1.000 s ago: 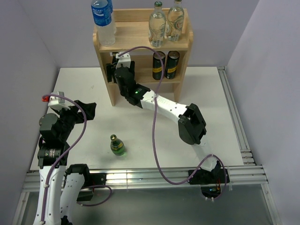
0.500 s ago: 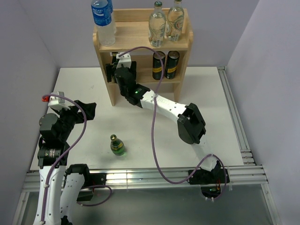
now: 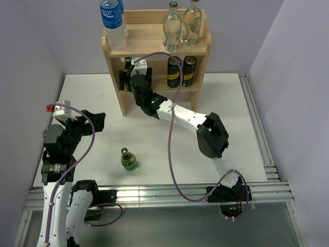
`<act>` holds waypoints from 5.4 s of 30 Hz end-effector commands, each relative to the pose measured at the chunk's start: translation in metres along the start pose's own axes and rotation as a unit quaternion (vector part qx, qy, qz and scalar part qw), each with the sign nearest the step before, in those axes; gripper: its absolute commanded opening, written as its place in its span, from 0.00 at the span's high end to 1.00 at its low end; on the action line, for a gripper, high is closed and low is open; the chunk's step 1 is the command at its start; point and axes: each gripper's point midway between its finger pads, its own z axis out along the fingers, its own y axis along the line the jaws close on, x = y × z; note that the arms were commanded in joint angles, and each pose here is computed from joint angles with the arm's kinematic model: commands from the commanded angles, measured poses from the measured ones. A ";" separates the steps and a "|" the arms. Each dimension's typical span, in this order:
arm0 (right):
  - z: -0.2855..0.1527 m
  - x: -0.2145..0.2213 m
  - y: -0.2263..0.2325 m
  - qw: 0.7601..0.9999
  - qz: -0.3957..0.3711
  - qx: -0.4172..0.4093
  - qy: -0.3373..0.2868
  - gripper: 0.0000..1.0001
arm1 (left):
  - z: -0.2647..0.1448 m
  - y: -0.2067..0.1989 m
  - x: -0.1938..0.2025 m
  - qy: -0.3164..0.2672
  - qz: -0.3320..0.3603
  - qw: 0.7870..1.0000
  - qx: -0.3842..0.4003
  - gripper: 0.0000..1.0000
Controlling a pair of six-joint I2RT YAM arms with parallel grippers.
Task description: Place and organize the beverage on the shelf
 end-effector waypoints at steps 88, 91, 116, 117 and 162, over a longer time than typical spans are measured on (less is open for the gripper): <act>-0.387 0.181 0.074 0.946 0.035 -0.284 0.152 0.00 | -0.006 -0.002 -0.020 -0.042 0.008 0.999 0.000 0.01; -0.378 0.192 0.087 0.945 0.024 -0.288 0.155 0.00 | -0.007 -0.001 -0.020 -0.043 0.009 0.999 0.000 0.01; -0.293 0.228 0.103 0.951 0.006 -0.263 0.163 0.00 | -0.007 -0.004 -0.020 -0.043 0.009 0.999 0.007 0.01; -0.292 0.229 0.105 0.950 0.007 -0.265 0.163 0.00 | -0.008 -0.004 -0.020 -0.043 0.010 0.999 0.007 0.01; -0.249 0.181 0.078 0.977 -0.009 -0.181 0.109 0.67 | -0.008 -0.006 -0.020 -0.042 0.010 0.999 0.012 0.01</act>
